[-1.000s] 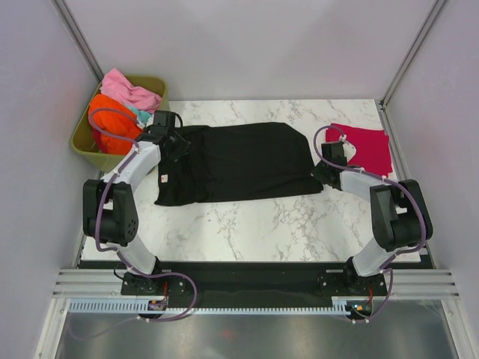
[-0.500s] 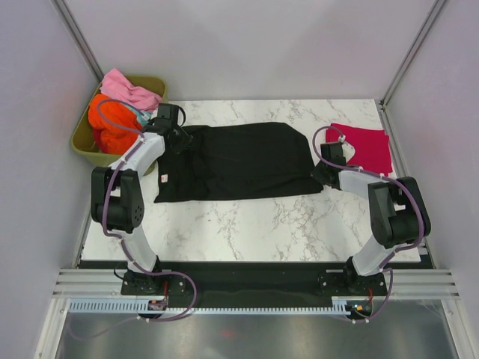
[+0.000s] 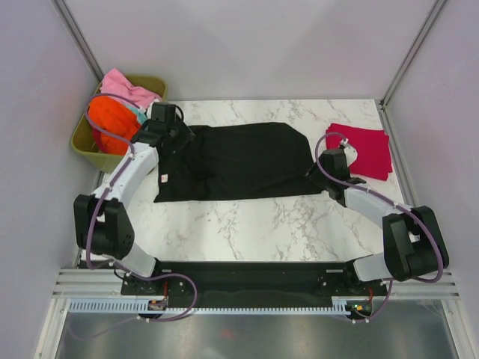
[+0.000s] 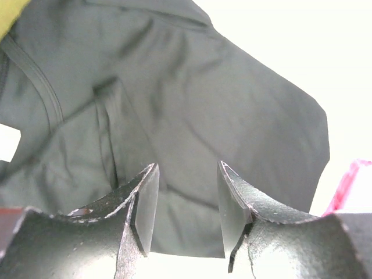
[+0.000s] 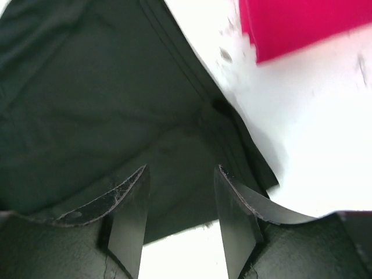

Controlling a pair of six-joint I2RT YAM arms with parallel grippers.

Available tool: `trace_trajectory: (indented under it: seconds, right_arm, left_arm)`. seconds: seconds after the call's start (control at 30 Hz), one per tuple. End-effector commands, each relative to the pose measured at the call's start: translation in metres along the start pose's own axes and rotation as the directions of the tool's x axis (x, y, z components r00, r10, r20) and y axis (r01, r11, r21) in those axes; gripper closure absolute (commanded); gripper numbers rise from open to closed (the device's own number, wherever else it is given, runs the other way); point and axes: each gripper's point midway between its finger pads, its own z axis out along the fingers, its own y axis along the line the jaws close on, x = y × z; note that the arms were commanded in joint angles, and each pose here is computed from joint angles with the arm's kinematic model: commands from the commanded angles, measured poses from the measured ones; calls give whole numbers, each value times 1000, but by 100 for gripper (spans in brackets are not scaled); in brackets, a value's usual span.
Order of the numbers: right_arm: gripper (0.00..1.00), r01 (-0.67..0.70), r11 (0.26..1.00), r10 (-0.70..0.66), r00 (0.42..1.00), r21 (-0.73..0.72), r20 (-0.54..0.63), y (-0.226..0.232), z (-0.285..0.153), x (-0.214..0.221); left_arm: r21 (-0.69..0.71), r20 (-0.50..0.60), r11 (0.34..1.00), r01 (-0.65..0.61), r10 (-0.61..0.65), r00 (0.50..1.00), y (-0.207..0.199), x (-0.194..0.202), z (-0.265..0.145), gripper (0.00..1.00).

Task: Fold and stack the t-shirts
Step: Fold the tshirt

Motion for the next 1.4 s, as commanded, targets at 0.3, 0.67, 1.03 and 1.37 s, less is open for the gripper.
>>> trace_trajectory:
  seconds: [0.3,0.67,1.03,1.37]
  right_arm:
    - [36,-129,988,129,992,85,7,-40,-9,30]
    - [48,-160,976,162,987,150,1,-51,4,38]
    - [100,-329,922,288,935,205,206,-91,-21,3]
    - [100,-345,915,303,930,206,210,-93,-20,3]
  left_arm:
    - [14,60,997,81,-81,995,30,29,-59,54]
    - [48,-20,998,48,-47,999,46,77,-48,51]
    - [-116,17,980,160,-159,987,111,111,-47,50]
    - [-201,17,963,176,-177,984,145,134,-41,50]
